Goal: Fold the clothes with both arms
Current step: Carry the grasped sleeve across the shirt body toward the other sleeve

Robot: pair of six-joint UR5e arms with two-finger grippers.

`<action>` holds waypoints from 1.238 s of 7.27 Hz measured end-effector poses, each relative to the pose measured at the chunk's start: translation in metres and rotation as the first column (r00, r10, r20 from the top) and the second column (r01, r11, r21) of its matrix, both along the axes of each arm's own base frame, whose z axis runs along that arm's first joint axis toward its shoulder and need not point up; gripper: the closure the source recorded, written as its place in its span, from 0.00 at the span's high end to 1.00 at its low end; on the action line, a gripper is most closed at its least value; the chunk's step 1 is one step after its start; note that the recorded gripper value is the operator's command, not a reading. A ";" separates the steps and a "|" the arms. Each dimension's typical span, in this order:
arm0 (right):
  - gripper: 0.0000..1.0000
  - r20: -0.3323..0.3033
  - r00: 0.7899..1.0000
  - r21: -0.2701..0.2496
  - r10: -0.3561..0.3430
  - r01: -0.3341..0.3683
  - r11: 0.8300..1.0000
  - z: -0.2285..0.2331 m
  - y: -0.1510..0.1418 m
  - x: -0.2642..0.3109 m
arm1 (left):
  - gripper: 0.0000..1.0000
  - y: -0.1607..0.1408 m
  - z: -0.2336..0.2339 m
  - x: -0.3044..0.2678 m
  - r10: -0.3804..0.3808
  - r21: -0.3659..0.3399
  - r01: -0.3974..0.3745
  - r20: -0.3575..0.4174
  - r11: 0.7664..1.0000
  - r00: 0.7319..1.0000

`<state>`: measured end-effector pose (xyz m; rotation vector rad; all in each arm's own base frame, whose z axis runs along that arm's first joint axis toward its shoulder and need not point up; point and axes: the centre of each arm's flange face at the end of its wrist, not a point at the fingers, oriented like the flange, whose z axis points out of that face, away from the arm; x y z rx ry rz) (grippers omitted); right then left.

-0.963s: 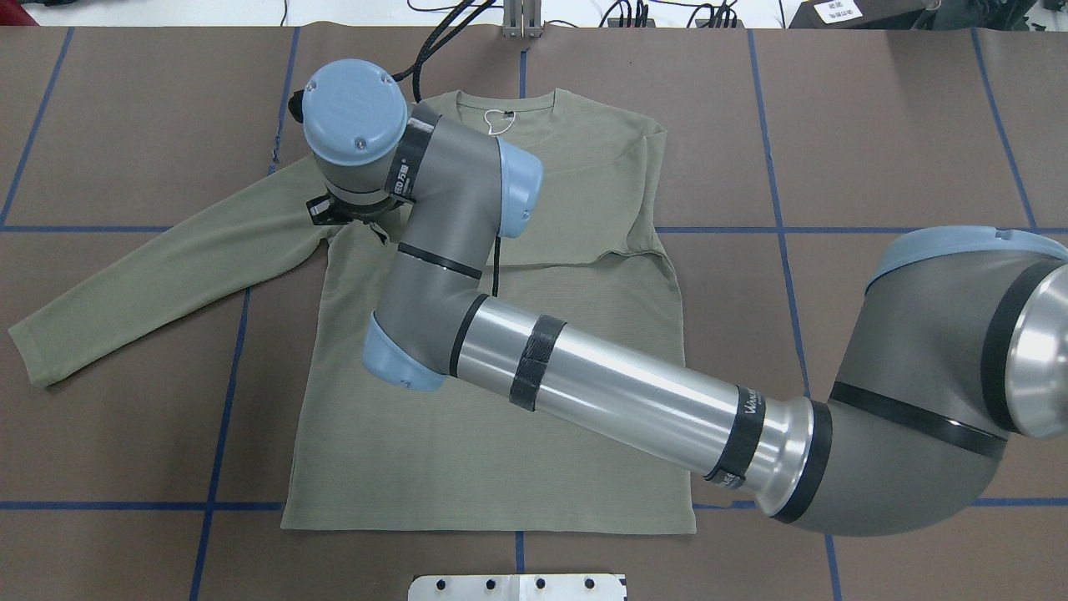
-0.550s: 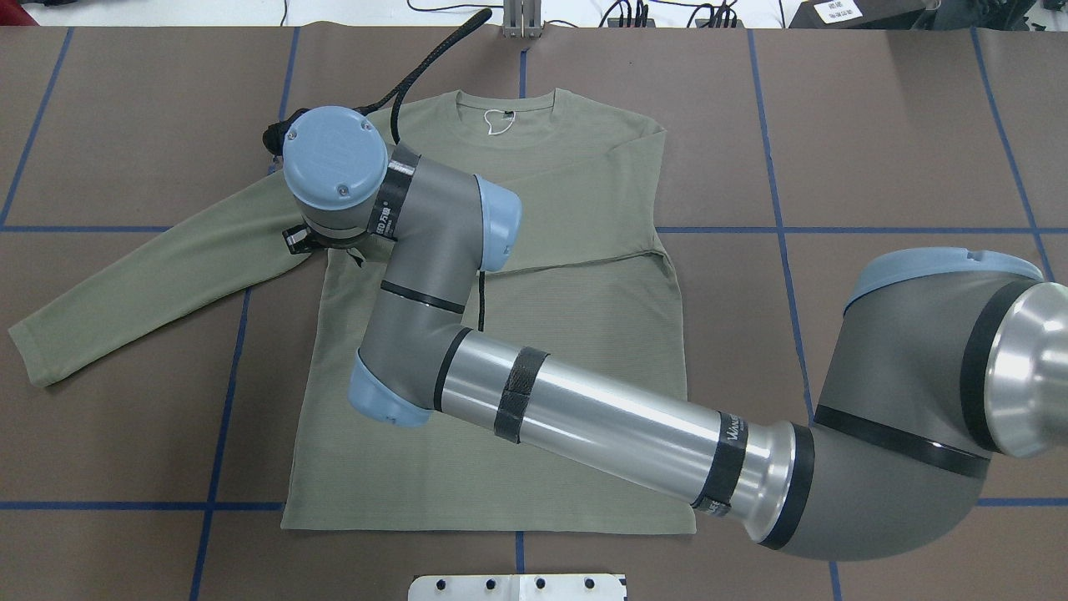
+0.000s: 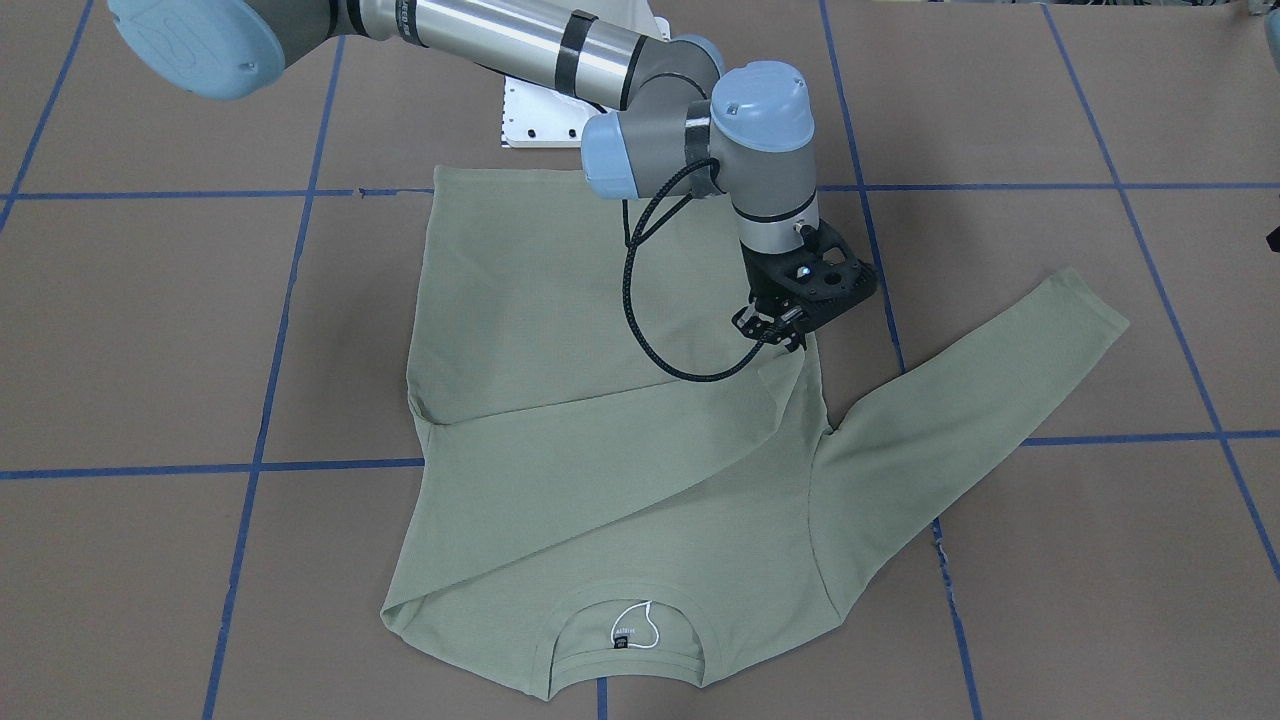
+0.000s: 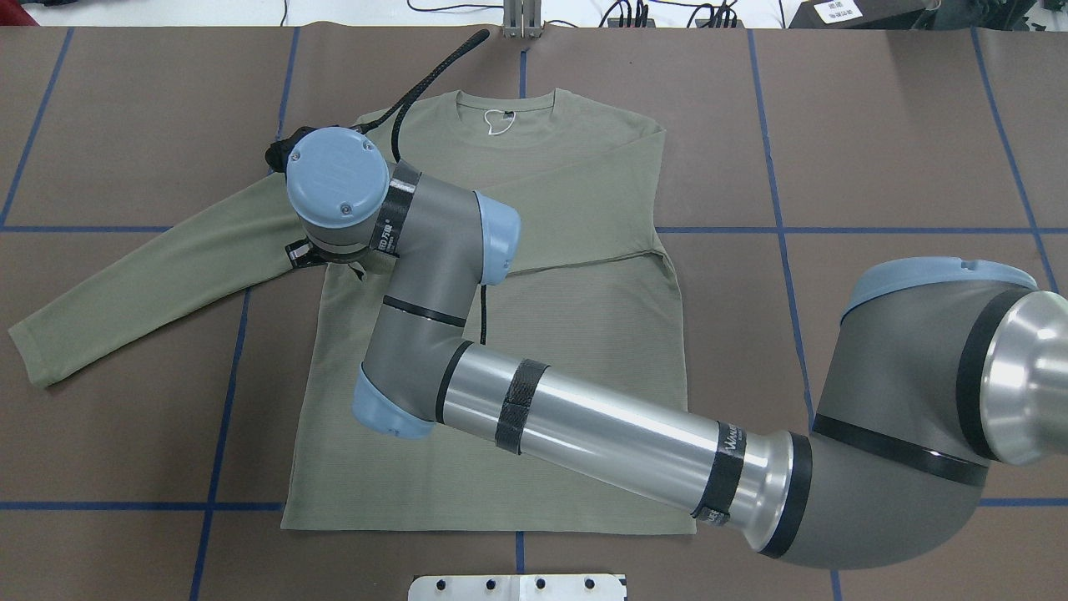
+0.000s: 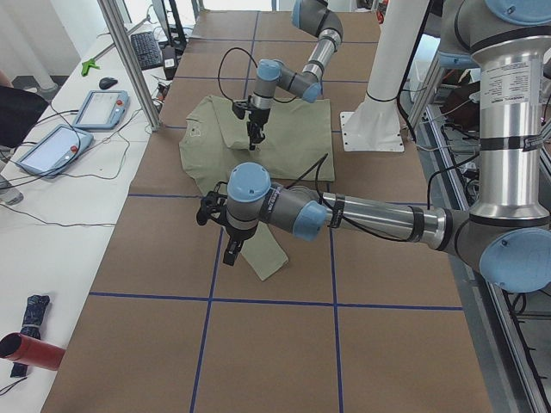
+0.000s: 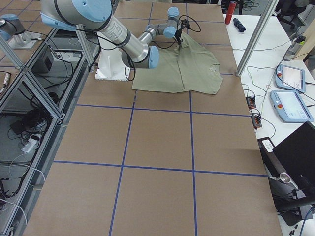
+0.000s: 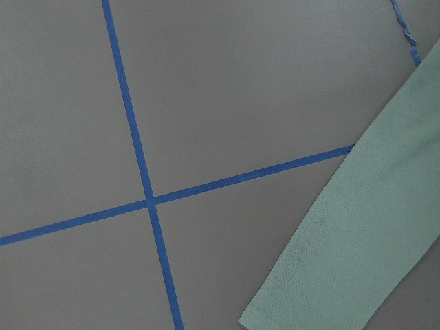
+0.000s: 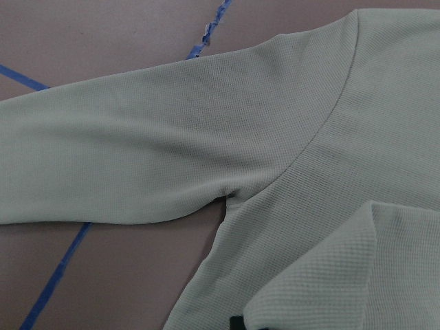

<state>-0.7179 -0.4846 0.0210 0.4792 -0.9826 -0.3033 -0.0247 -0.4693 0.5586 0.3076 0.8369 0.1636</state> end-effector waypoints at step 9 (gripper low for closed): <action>0.99 0.011 0.984 -0.191 0.177 -0.172 0.966 0.017 -0.017 -0.004 | 1.00 -0.029 0.031 0.009 -0.052 -0.022 0.051 -0.022 0.998 0.998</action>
